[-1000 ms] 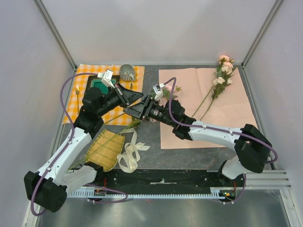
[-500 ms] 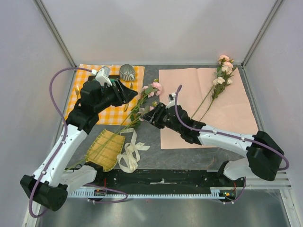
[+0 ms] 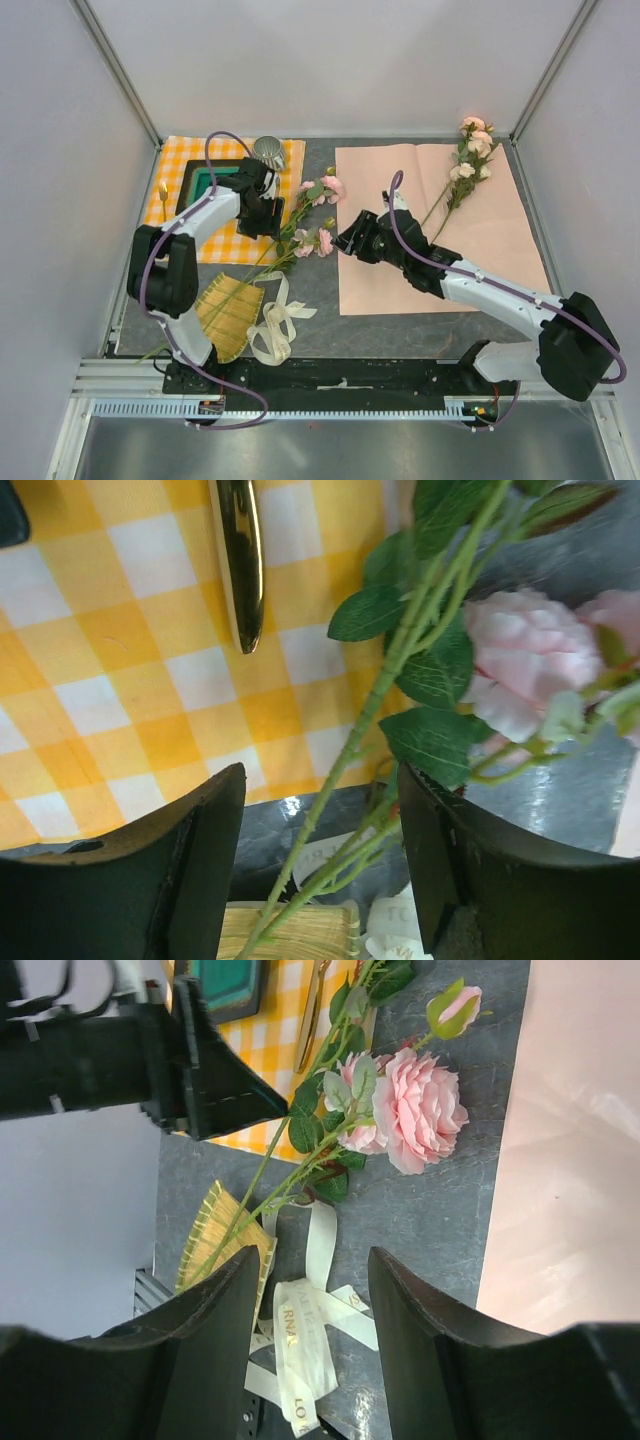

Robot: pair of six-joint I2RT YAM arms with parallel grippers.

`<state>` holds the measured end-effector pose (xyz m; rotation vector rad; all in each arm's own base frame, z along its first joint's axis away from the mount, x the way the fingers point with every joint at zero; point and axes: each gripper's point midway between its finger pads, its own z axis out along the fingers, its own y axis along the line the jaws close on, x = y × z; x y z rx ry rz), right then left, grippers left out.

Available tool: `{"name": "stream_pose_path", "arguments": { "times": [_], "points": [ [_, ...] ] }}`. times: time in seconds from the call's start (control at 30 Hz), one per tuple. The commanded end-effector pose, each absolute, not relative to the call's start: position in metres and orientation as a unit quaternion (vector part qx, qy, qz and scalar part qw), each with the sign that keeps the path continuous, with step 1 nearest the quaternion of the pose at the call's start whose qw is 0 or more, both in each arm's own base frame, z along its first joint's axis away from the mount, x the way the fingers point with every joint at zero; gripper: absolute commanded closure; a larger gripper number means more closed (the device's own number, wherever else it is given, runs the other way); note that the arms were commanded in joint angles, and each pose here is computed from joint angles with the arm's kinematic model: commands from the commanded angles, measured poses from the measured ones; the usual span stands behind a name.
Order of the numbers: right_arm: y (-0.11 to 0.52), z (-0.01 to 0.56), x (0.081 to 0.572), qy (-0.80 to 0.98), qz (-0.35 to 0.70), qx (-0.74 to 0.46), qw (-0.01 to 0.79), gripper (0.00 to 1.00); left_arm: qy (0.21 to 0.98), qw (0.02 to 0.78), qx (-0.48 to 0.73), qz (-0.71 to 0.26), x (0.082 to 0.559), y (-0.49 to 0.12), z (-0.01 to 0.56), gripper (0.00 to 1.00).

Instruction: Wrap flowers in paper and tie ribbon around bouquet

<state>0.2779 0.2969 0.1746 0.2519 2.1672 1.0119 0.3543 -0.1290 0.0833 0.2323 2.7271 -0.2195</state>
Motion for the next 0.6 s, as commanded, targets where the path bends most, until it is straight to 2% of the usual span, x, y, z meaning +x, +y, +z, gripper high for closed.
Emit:
{"name": "stream_pose_path", "arguments": {
  "times": [0.0, 0.07, 0.37, 0.57],
  "points": [
    [0.294, 0.197, 0.269, 0.829, 0.411, 0.058, 0.374, 0.44, 0.969, 0.200, 0.131, -0.060, 0.368, -0.125, 0.090, 0.33],
    [0.291, 0.195, 0.269, 0.831, 0.408, 0.059, 0.373, 0.44, 0.971, 0.193, 0.131, -0.053, 0.368, -0.123, 0.082, 0.34],
    [0.287, 0.195, 0.273, 0.830, 0.411, 0.053, 0.372, 0.44, 0.976, 0.156, 0.136, -0.073, 0.357, -0.129, 0.050, 0.50],
    [0.288, 0.193, 0.274, 0.830, 0.413, 0.052, 0.371, 0.44, 0.976, 0.154, 0.139, -0.070, 0.361, -0.129, 0.044, 0.50]
  ]
}}
